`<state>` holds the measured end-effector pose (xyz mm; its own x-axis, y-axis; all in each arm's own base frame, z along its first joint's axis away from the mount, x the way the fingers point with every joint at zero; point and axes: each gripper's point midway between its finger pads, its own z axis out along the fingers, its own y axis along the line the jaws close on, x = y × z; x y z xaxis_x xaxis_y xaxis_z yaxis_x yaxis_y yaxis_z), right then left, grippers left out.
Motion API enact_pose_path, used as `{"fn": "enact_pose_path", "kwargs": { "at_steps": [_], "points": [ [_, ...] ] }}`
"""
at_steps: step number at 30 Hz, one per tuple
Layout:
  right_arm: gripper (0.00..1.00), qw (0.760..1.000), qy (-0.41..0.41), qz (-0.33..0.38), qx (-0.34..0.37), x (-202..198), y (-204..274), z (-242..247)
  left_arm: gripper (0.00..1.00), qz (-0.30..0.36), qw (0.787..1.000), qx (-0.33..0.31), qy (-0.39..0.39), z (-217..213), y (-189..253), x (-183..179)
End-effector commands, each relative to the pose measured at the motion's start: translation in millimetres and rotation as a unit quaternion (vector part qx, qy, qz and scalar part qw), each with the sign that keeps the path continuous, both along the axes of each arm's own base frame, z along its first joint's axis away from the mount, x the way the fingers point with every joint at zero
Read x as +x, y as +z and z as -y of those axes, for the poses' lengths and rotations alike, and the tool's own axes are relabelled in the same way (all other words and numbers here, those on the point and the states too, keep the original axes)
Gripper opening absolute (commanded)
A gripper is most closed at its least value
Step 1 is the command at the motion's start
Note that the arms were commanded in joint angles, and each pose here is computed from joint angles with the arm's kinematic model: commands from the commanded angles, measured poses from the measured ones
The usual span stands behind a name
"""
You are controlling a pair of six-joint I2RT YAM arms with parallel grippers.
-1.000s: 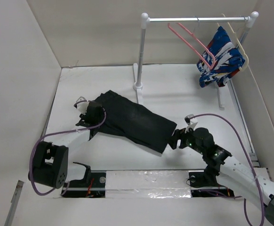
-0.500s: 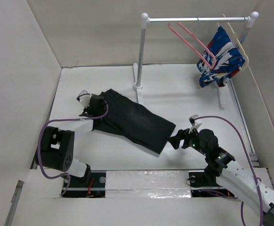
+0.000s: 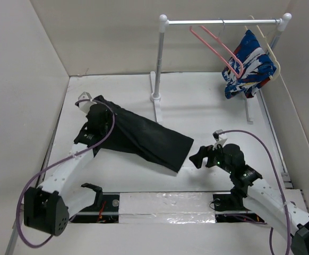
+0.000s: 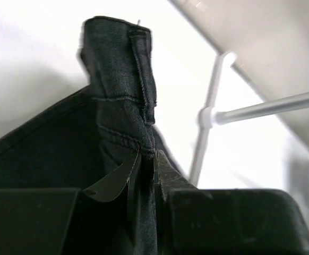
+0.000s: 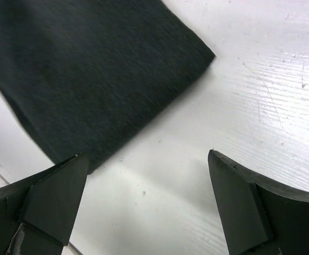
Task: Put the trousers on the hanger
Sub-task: Fold the trousers at the center of the board.
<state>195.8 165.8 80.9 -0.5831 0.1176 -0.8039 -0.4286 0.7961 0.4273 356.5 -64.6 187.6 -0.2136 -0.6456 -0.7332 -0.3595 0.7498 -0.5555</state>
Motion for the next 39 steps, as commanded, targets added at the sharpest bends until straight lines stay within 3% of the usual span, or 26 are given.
{"fn": "enact_pose_path", "kwargs": {
  "at_steps": [1, 12, 13, 14, 17, 20, 22, 25, 26, 28, 29, 30, 31, 36, 38, 39],
  "points": [
    [1.00, 0.999, 0.014, 0.029, 0.024, 6.8, 8.3, -7.7, 0.00, 0.014, 1.000, -0.016, 0.017, -8.8, 10.7, -17.1],
    [1.00, 0.998, 0.052, 0.015, 0.037, 15.6, 11.9, -28.3, 0.03, -0.096, 0.983, -0.078, 0.139, -46.8, -119.1, -107.1],
    [1.00, 0.998, 0.052, 0.013, 0.042, 16.8, 12.4, -30.2, 0.07, -0.091, 0.981, -0.076, 0.153, -52.7, -119.0, -111.1],
    [1.00, 0.998, 0.052, 0.000, 0.045, 17.3, 7.2, -32.3, 0.28, -0.096, 0.979, -0.074, 0.163, -56.3, -123.2, -116.3],
    [0.99, 0.997, 0.046, -0.014, 0.055, 23.8, 0.6, -37.8, 0.63, -0.086, 0.980, -0.072, 0.165, -59.8, -115.1, -120.5],
    [0.93, 0.996, 0.046, -0.017, 0.068, 30.0, -0.4, -45.6, 0.65, -0.048, 0.986, -0.077, 0.138, -54.7, -87.6, -113.5],
    [0.87, 0.996, 0.038, -0.026, 0.070, 36.1, -8.1, -47.9, 0.64, -0.016, 0.989, -0.084, 0.119, -50.0, -66.8, -107.8],
    [0.67, 0.997, 0.018, -0.040, 0.070, 47.9, -20.0, -48.2, 0.54, 0.015, 0.994, -0.084, 0.073, -37.6, -45.7, -99.8],
    [0.46, 0.997, 0.003, -0.040, 0.072, 59.1, -19.4, -42.9, 0.48, 0.016, 0.995, -0.081, 0.057, -33.3, -44.0, -98.6],
    [0.27, 0.996, 0.002, -0.046, 0.079, 69.2, -24.1, -41.6, 0.28, 0.023, 0.996, -0.073, 0.040, -28.6, -41.0, -92.8],
    [0.22, 0.996, 0.000, -0.046, 0.082, 74.4, -23.9, -40.0, 0.04, 0.022, 0.997, -0.066, 0.036, -27.9, -41.1, -91.1],
    [0.07, 0.995, -0.014, -0.039, 0.085, 89.7, -17.2, -35.4, 0.00, 0.018, 0.998, -0.056, 0.034, -28.4, -41.9, -89.7],
    [0.02, 0.995, -0.021, -0.048, 0.083, 95.9, -20.6, -32.9, 0.00, 0.008, 0.998, -0.049, 0.034, -28.6, -44.9, -87.9],
    [0.03, 0.997, -0.036, -0.043, 0.049, 128.1, -12.7, -21.6, 0.00, 0.040, 0.998, -0.052, -0.019, -11.0, -34.8, -77.8],
    [0.12, 0.998, -0.037, -0.036, 0.034, 129.9, -10.6, -18.5, 0.00, 0.034, 0.998, -0.046, -0.032, -7.2, -38.0, -76.4],
    [0.27, 0.998, -0.039, -0.040, 0.028, 127.6, -11.8, -16.1, 0.00, 0.036, 0.998, -0.043, -0.037, -5.9, -37.2, -75.1]
  ]
}}
